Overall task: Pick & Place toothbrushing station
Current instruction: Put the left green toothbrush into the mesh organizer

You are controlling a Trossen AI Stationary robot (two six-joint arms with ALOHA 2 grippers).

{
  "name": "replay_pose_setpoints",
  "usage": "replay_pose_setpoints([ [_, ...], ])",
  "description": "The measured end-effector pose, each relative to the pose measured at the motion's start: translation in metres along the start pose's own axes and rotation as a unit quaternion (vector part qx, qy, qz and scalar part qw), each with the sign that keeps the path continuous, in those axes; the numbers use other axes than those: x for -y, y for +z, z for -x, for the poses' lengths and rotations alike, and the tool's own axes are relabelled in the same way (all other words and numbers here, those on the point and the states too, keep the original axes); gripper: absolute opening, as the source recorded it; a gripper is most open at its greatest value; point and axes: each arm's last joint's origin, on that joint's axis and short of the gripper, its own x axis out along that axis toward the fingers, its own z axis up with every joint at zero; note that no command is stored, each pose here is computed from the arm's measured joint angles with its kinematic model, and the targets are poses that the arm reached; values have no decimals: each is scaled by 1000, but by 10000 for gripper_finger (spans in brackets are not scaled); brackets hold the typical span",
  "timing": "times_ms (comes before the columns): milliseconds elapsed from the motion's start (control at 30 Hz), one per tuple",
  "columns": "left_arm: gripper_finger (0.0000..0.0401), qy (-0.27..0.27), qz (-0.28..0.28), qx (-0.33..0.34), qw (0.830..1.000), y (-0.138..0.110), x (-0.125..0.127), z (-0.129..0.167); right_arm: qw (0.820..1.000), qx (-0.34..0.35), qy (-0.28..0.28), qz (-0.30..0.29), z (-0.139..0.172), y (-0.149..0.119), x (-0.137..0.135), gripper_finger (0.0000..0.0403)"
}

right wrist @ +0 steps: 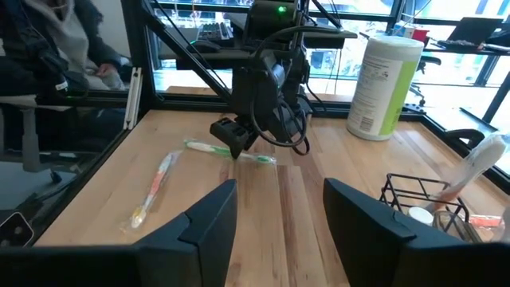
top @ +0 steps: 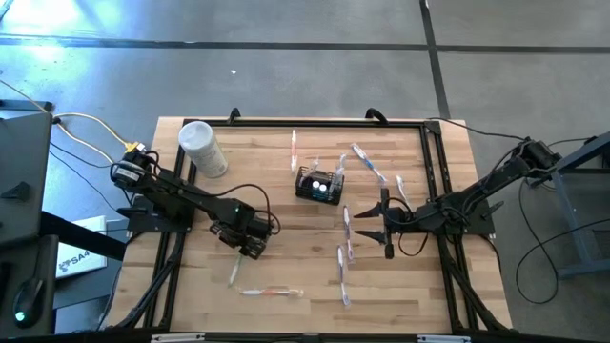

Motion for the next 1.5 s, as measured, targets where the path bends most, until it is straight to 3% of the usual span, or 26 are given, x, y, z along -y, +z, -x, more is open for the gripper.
replay_pose_setpoints([
  [167, 155, 5, -5, 1, 1000, 0, -1, 0, 1000, 0, 0, -2, 0, 0, 0, 180],
  [333, 96, 10, -14, 3, 1000, 0, -2, -1, 1000, 0, 0, -11, 0, 0, 0, 180],
  [533, 15, 15, -76, 6, 997, 0, -3, -1, 1000, 0, 0, -13, 0, 0, 0, 180],
  [767, 9, 23, -122, 30, 992, 1, 2, 5, 1000, 0, 0, -13, 0, 0, 0, 180],
  [900, 6, 40, -158, 96, 982, 3, 13, 25, 1000, 0, 0, -11, 0, 0, 0, 180],
  [1033, 4, 28, -206, 142, 968, 0, 28, 60, 1000, 0, 0, -10, 0, 0, 0, 180],
  [1200, 1, 64, -238, 207, 947, -5, 41, 107, 1000, 0, 0, -10, 0, 0, 0, 180],
  [1333, 4, 79, -315, 301, 897, -5, 54, 147, 1000, -1, 0, -9, 0, 0, 0, 180],
  [1500, 4, 25, -345, 396, 851, 12, 49, 197, 1000, -5, 0, -7, 0, -1, 0, 180],
])
